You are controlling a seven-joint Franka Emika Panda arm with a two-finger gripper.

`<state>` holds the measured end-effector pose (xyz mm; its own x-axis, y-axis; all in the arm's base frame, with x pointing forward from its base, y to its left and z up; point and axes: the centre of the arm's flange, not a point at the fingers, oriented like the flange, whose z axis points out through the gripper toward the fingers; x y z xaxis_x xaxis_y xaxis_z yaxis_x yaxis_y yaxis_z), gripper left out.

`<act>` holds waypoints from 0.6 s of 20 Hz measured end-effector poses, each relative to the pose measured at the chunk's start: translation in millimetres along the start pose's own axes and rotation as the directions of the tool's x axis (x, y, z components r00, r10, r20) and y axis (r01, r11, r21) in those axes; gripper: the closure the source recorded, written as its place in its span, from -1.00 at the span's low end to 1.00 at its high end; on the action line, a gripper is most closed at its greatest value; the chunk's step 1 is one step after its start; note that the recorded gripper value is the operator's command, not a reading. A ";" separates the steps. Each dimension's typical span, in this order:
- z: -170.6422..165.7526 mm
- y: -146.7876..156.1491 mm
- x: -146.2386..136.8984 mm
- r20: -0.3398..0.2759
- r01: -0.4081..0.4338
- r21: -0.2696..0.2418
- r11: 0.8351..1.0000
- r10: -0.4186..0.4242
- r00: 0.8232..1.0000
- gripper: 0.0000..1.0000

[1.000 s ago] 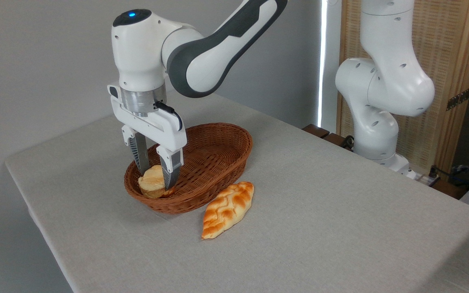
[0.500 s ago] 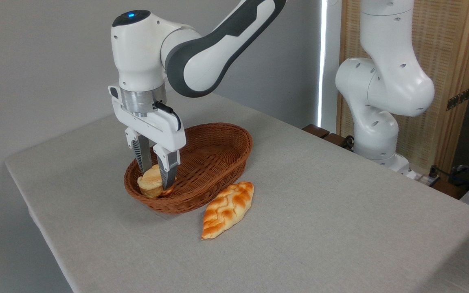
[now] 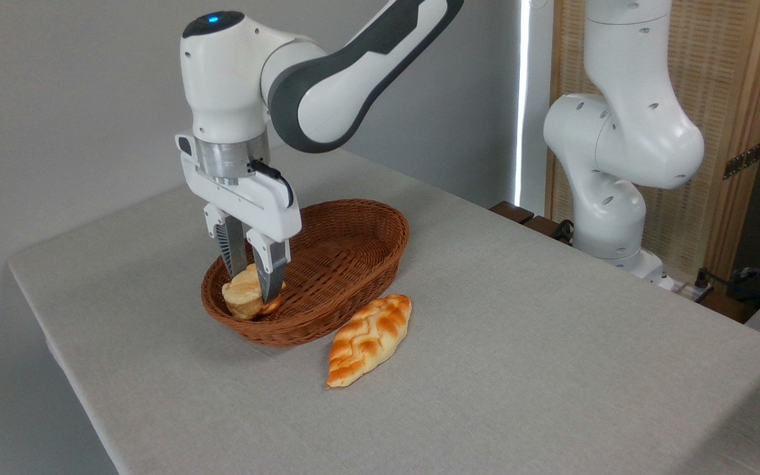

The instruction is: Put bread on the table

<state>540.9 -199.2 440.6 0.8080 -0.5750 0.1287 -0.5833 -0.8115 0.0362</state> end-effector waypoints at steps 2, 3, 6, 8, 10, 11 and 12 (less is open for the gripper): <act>-10.6 2.1 -4.6 0.014 -0.001 0.003 1.000 0.001 1.000 -0.03; -16.5 3.2 -7.4 0.023 0.000 0.005 1.000 0.000 1.000 -0.04; -35.1 3.4 -17.2 0.046 0.007 0.011 1.000 -0.007 0.999 -0.07; -49.9 -3.0 -25.8 0.054 0.023 0.020 1.000 -0.024 0.998 -0.07; -66.1 -20.0 -37.6 0.052 0.046 0.031 0.998 -0.048 0.998 -0.07; -73.2 -30.3 -44.5 0.053 0.053 0.034 0.998 -0.054 0.997 -0.07; -78.2 -40.6 -51.9 0.061 0.054 0.032 0.998 -0.056 0.997 -0.07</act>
<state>516.2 -128.3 509.9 0.8431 -0.5337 0.0659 -0.5355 -0.8445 0.0115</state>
